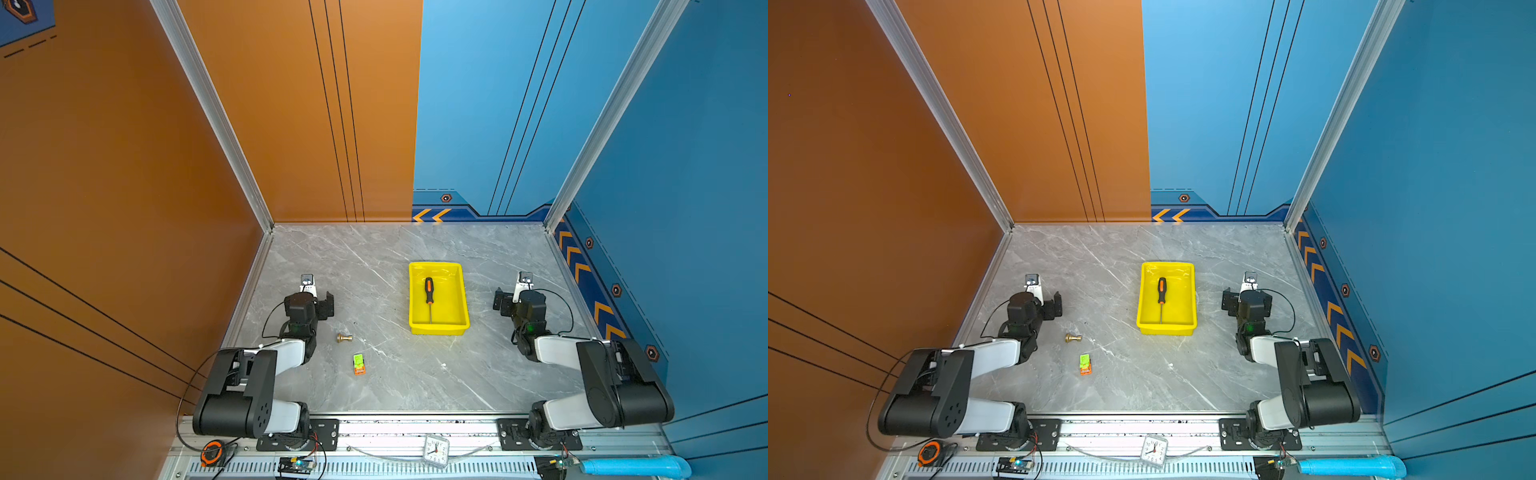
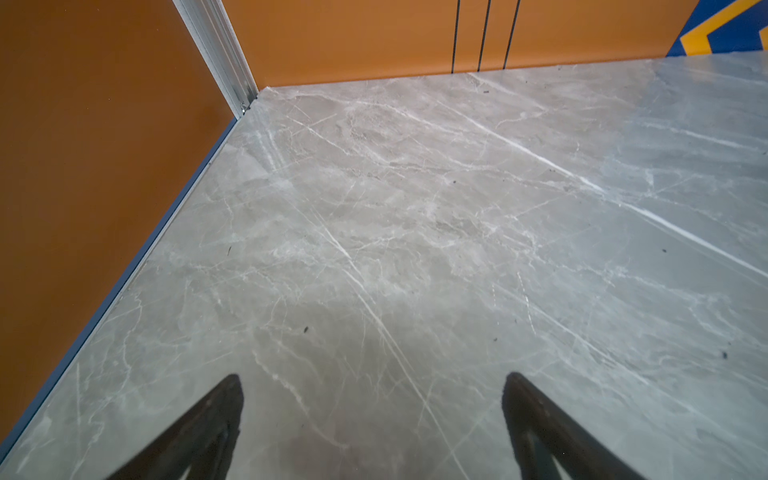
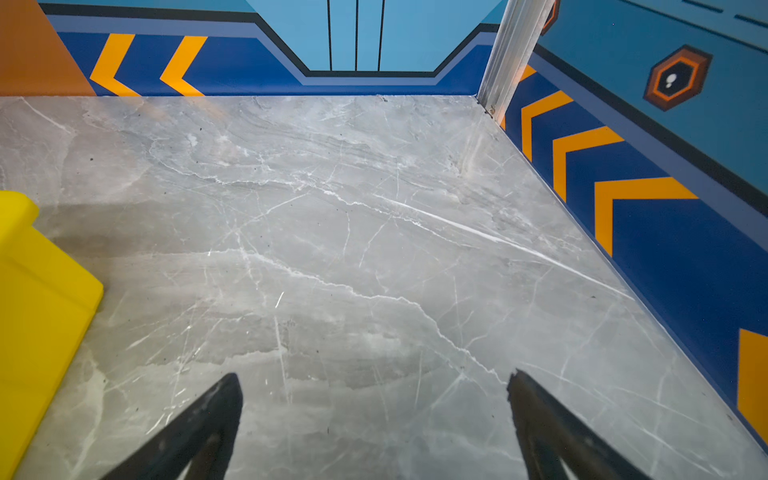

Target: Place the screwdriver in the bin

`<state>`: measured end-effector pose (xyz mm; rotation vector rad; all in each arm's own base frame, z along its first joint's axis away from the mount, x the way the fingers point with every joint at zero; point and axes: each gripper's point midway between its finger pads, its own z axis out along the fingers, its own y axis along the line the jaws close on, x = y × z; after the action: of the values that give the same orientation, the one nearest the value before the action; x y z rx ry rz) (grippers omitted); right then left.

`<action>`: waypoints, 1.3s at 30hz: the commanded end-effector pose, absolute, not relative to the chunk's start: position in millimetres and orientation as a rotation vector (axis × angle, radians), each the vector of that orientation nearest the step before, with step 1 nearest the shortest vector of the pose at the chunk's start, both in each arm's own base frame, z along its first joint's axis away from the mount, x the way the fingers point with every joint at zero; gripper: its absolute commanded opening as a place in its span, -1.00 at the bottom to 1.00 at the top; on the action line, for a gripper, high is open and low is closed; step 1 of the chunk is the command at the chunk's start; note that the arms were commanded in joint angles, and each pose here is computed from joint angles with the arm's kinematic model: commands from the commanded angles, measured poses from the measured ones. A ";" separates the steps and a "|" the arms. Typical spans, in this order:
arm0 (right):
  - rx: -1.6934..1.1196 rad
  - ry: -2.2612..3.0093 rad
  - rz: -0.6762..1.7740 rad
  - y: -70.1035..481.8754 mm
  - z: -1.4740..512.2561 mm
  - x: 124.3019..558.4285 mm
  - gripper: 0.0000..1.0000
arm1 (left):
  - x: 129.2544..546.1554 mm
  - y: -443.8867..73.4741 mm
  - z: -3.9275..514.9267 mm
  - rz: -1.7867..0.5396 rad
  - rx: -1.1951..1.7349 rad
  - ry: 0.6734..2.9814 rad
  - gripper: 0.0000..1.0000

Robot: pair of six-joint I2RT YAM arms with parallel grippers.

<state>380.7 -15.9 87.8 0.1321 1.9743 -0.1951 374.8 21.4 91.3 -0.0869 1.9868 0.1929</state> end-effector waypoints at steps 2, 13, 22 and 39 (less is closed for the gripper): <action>0.135 1.912 -0.196 -14.6 103.8 393.4 1.00 | 389.6 20.5 103.5 0.156 -0.106 1.905 0.96; 0.185 1.896 -0.184 -22.9 98.2 390.0 1.00 | 392.0 18.0 93.5 0.146 -0.090 1.912 0.96; 0.215 1.884 -0.172 -28.4 94.5 389.8 1.00 | 392.3 23.3 91.9 0.167 -0.119 1.896 0.96; 0.216 1.884 -0.173 -28.6 94.5 389.5 1.00 | 396.6 13.6 89.6 0.146 -0.064 1.918 0.96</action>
<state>392.2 -26.1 99.4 0.1928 1.8812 -0.1816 391.3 17.9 89.9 -0.0903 1.9121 0.1638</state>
